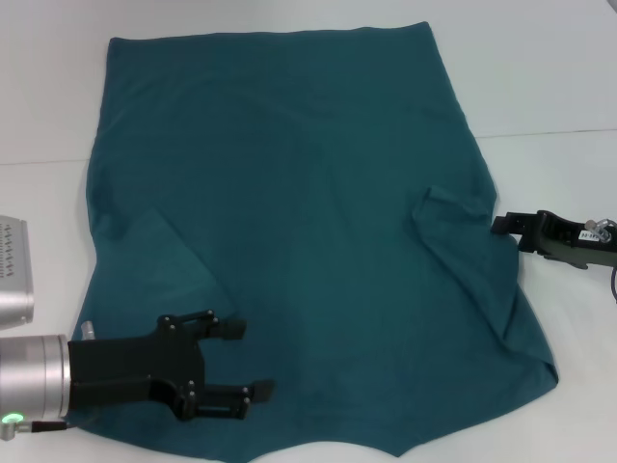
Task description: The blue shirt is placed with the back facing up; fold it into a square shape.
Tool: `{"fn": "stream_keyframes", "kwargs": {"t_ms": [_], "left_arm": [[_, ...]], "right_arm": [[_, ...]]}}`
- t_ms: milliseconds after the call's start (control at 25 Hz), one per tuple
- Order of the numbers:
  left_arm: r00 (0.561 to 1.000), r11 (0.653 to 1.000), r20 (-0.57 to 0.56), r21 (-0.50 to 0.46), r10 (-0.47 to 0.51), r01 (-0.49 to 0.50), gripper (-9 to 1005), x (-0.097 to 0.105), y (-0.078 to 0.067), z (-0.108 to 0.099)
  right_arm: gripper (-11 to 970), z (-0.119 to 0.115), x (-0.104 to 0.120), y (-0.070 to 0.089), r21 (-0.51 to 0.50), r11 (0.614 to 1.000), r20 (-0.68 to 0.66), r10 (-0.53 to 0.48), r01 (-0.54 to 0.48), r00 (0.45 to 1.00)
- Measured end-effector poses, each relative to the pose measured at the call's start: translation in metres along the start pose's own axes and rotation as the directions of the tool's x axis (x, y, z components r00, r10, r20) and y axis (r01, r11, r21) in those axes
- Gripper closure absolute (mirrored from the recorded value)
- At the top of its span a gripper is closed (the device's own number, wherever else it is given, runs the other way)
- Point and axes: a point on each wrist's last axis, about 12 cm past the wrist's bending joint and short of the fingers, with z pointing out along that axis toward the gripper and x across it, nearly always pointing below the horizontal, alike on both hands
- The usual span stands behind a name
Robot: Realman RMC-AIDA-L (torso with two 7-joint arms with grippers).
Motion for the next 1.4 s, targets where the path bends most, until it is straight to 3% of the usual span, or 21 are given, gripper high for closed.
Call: {"fn": "stream_keyframes", "kwargs": {"t_ms": [680,1400], "left_arm": [[1.000,1.000,0.003,0.015,0.005,-0.005,94,-0.003,0.000,0.001],[1.000,1.000,0.003,0.012,0.018,-0.018,93,-0.007,0.002,0.001]], "right_arm": [[357,-0.008,0.005,-0.012,0.012,1.000,-0.008,0.016,-0.016,1.000],[463,0.002,0.013,0.000,-0.019,1.000,-0.016,0.002,-0.002,1.000]]}}
